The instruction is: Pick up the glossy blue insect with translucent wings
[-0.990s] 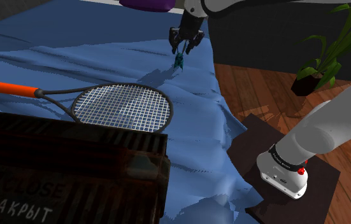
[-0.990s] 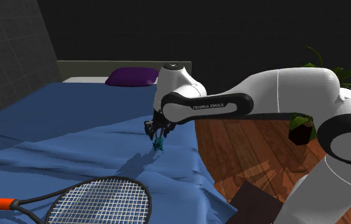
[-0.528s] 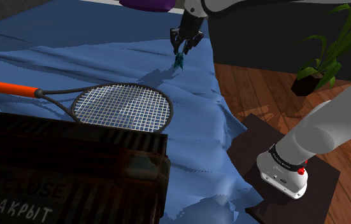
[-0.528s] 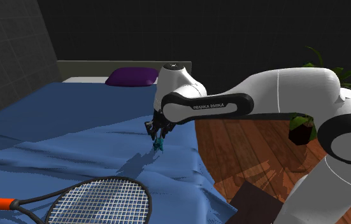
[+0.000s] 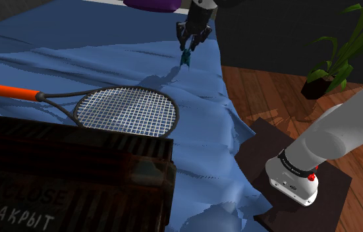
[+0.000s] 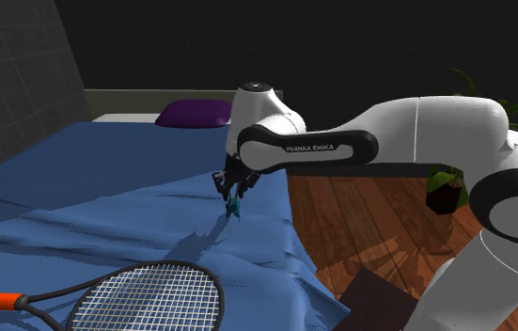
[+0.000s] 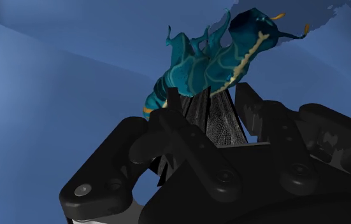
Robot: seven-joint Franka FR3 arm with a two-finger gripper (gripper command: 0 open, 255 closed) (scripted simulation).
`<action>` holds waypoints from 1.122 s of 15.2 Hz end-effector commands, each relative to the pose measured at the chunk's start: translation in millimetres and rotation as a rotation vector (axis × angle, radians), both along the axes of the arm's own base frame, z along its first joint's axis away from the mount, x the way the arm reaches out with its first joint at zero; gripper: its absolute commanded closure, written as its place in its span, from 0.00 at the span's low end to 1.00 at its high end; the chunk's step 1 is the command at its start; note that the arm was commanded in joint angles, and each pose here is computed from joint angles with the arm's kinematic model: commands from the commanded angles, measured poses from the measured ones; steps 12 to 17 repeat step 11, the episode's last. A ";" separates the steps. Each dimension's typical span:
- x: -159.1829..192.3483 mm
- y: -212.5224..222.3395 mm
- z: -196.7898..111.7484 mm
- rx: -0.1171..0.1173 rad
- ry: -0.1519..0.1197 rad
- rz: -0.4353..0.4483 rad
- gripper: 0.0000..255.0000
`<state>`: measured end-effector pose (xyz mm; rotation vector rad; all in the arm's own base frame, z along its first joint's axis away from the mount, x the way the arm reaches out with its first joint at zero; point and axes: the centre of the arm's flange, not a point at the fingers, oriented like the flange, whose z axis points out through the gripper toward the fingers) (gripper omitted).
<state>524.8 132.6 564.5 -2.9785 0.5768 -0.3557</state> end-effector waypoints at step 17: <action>0.6 -0.2 54.4 0.000 0.000 0.000 1.00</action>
